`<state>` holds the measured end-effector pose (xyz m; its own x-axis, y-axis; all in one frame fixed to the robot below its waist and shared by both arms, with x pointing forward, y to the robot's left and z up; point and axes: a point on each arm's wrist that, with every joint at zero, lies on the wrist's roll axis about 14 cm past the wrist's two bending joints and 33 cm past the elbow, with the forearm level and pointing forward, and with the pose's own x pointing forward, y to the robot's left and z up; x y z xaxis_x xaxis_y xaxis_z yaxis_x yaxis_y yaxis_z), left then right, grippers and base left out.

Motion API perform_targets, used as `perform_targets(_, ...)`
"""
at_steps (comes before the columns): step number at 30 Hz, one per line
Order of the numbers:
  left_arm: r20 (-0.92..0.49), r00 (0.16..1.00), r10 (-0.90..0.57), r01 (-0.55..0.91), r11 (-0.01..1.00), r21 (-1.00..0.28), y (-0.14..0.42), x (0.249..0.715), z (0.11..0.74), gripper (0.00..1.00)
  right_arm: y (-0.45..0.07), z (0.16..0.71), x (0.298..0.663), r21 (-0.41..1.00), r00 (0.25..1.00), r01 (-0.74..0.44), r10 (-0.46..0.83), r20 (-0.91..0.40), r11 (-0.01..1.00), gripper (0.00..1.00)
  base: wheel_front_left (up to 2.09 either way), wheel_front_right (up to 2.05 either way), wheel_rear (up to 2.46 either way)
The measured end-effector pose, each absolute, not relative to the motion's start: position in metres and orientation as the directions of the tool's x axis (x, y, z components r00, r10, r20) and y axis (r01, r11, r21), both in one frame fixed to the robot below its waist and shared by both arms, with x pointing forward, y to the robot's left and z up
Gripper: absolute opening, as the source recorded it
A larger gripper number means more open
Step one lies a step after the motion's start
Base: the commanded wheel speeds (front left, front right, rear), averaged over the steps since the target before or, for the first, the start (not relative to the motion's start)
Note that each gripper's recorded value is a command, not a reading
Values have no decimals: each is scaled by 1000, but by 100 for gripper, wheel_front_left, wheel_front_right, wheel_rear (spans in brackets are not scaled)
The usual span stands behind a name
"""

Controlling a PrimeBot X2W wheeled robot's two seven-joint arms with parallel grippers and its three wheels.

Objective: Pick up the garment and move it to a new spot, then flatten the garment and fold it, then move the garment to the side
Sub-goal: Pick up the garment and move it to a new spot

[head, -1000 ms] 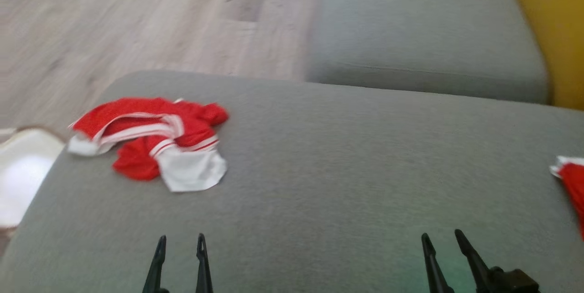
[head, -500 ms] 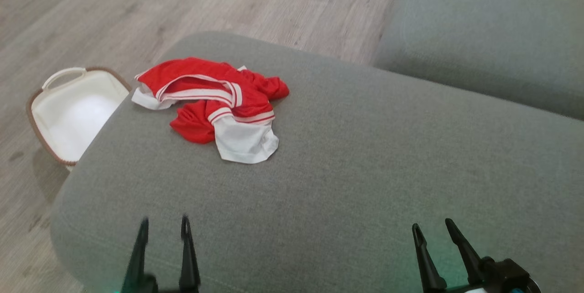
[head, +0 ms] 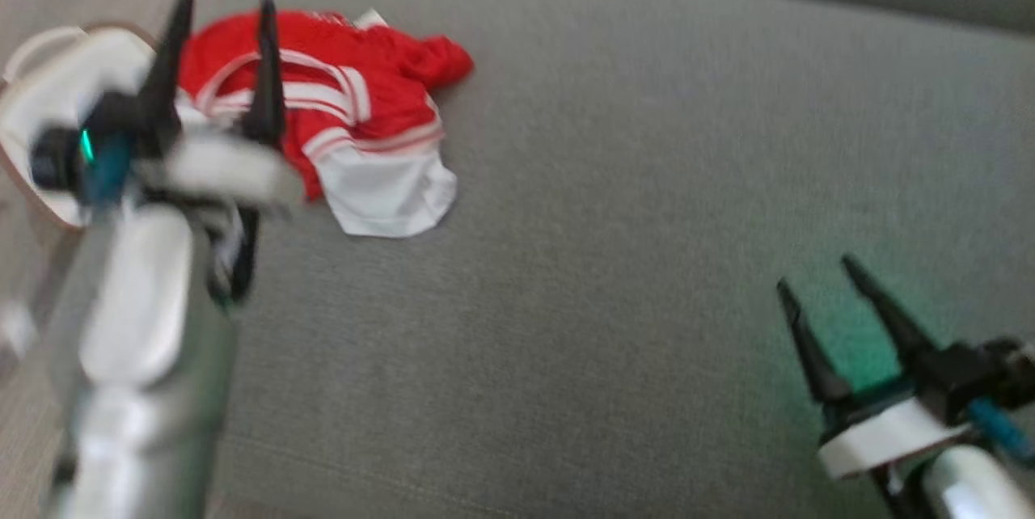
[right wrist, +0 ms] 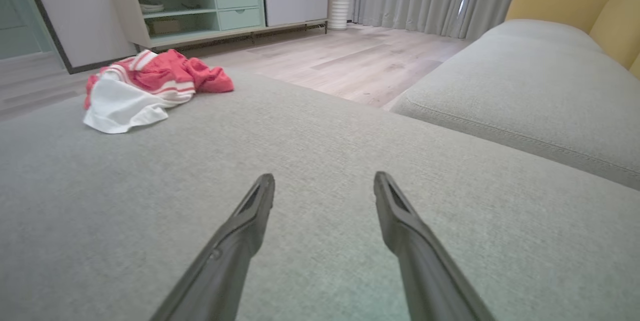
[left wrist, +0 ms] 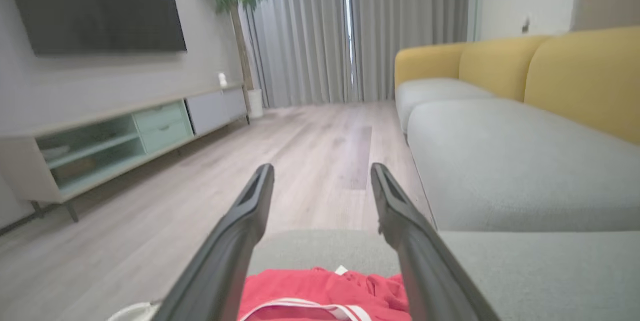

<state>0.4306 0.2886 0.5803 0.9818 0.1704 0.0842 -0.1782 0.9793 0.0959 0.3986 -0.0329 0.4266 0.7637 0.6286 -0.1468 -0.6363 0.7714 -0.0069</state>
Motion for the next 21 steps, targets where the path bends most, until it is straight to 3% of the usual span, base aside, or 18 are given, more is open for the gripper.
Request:
perform_targets(4,-153,976,158,-145,985,94,295,484,537,100,-52,407,418,-31,767,-629,614,-187,777,100,0,0,0)
perform_targets(9,-409,895,180,-153,983,98,300,522,477,100,-75,379,429,-33,766,-618,592,-250,786,100,0,0,0)
perform_targets(17,-729,666,156,-112,988,109,285,502,366,100,-95,363,447,-50,777,-603,572,-265,796,100,0,0,0)
perform_targets(20,-734,657,172,-97,985,145,287,506,360,100,-99,364,453,-59,784,-597,566,-256,800,100,0,0,0)
perform_targets(21,-723,668,176,-96,984,151,287,510,361,0,-101,365,455,-63,788,-593,562,-252,803,100,0,0,0)
